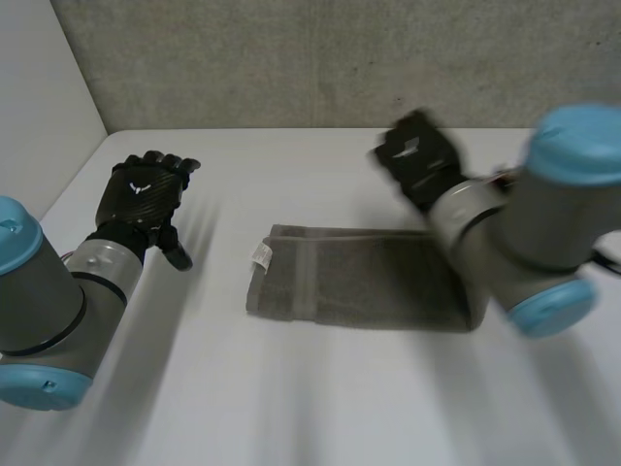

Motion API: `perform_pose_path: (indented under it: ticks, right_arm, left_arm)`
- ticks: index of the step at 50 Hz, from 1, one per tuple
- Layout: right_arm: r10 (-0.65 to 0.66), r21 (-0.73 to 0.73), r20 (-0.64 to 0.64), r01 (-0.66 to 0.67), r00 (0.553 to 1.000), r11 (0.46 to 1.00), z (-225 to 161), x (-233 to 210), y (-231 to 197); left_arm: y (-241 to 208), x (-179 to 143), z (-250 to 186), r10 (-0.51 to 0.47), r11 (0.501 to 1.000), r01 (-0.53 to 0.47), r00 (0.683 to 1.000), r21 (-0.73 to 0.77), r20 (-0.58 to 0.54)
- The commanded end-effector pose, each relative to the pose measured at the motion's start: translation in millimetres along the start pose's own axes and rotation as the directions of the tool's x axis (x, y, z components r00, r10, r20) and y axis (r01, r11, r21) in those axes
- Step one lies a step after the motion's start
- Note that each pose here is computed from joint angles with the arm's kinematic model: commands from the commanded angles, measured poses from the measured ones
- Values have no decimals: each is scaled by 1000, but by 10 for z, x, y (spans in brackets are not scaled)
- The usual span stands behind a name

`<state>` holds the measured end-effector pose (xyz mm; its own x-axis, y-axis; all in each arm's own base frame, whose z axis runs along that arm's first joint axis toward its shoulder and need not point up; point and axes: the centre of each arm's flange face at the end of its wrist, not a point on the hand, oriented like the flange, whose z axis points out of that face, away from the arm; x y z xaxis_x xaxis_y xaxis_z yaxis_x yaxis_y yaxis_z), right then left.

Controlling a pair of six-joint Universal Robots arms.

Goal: Fold the towel.

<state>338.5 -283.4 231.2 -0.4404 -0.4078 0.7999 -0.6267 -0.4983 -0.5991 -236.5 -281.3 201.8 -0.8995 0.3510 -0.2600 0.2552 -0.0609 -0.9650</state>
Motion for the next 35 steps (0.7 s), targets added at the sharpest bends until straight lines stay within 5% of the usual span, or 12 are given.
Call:
perform_pose_path:
  ticks: [1,10,18,23,35]
  right_arm:
    - [-48,72,218,33,975,997,-48,-1025,-173]
    - [-57,112,307,24,950,993,-136,-1343,-211]
    - [238,85,187,-257,953,963,-209,-616,-398]
    - [422,-57,54,-419,905,906,-381,-19,19]
    - [461,-393,28,-415,887,821,-831,-158,938]
  left_arm:
    - [-6,38,39,-29,1000,29,1000,6,-9]
    - [52,233,67,-48,999,47,997,-6,-59]
    - [1,321,53,-52,999,53,995,9,-83]
    - [-50,431,13,-58,998,61,992,23,-115]
    - [-18,528,-24,-56,998,59,988,13,-142]
